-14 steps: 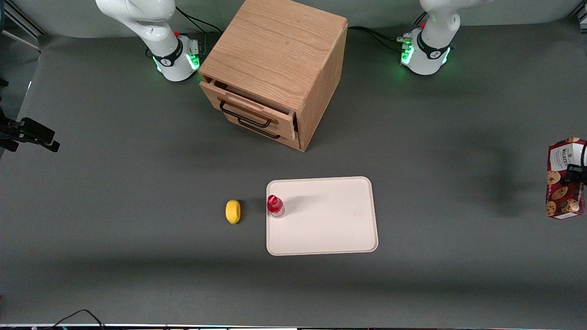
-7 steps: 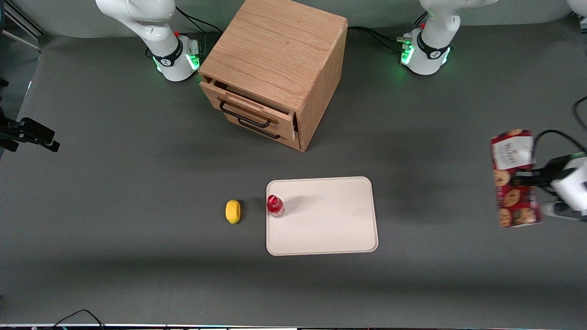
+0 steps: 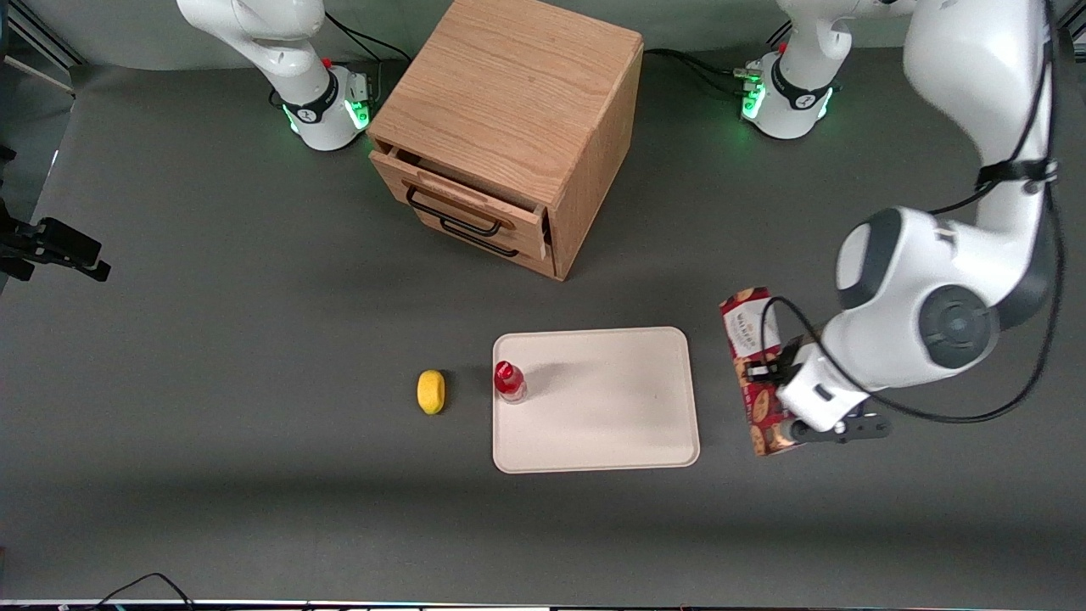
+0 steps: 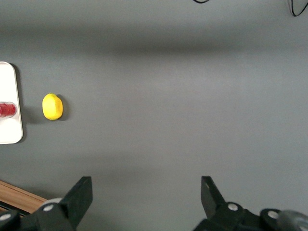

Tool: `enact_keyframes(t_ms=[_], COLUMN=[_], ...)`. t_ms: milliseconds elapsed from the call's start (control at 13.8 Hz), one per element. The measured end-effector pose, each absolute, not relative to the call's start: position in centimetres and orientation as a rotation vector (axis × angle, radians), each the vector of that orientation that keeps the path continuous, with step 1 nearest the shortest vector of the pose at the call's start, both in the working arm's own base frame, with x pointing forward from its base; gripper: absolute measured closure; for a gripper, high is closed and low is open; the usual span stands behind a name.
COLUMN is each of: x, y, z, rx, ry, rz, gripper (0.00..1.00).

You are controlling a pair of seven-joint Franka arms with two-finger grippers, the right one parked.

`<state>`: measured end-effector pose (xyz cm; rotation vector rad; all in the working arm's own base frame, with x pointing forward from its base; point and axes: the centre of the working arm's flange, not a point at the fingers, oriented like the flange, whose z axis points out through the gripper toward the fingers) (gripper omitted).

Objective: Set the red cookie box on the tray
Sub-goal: 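Carry the held cookie box with the left gripper over the white tray, then lower the cookie box onto the tray and open the left gripper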

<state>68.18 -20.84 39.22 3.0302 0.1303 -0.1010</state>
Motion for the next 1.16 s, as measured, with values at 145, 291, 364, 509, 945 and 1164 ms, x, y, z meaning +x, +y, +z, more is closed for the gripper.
enact_keyframes(t_ms=[145,291,364,509,945,1164], x=[68.3,67.7,67.3,66.5,65.8,65.8], y=[-23.8,-26.9,-28.1,-29.7,-29.9,-29.9], z=[35.8,31.7,29.6,25.7,22.0,22.0], rx=[3.039,3.07,3.076,3.078,3.1,3.1], ry=[0.16,0.146,0.144,0.127,0.106,0.106], rz=[-0.06,-0.015,-0.003,0.007,-0.037,-0.039], gripper=[0.94,0.94,0.94,0.94,0.94,0.78])
